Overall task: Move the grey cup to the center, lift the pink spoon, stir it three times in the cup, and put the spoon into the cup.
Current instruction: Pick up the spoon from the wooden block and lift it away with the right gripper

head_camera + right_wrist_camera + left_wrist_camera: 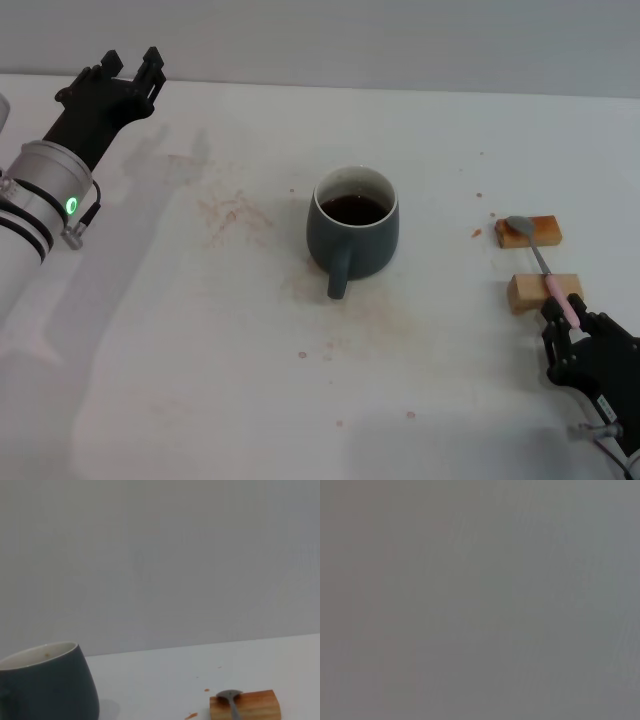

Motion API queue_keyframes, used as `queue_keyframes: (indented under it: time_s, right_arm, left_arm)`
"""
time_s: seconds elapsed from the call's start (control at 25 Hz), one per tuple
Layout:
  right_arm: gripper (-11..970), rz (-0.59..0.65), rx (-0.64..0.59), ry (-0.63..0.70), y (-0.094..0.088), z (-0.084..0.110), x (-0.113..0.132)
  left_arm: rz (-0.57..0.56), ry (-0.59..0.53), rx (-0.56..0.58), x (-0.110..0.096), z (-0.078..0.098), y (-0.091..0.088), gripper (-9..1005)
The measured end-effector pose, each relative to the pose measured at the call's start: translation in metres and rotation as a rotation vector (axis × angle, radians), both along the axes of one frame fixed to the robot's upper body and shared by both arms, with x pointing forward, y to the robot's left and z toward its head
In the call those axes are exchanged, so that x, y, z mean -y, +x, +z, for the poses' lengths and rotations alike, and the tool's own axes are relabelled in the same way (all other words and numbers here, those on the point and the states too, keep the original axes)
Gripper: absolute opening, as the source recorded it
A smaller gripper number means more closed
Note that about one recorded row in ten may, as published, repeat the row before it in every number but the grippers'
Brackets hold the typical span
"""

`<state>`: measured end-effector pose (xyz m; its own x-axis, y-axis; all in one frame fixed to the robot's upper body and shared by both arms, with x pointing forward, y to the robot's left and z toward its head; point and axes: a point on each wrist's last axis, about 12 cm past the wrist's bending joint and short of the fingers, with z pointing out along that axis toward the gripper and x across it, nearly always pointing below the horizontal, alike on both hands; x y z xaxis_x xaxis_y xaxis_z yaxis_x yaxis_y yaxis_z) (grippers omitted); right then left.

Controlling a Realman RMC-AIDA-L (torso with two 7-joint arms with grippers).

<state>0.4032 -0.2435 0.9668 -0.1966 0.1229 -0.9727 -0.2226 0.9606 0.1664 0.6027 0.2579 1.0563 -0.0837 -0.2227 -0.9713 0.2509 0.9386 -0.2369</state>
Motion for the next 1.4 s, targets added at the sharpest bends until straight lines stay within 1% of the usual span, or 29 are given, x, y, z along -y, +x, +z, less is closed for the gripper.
queue_keyframes:
  time_s: [1.4]
  right_arm:
    - [154,-0.001,0.002,0.0,0.002,0.0004,-0.0002]
  left_arm:
    - [0.009,-0.003,-0.006,-0.0028,-0.0022,-0.0025,551]
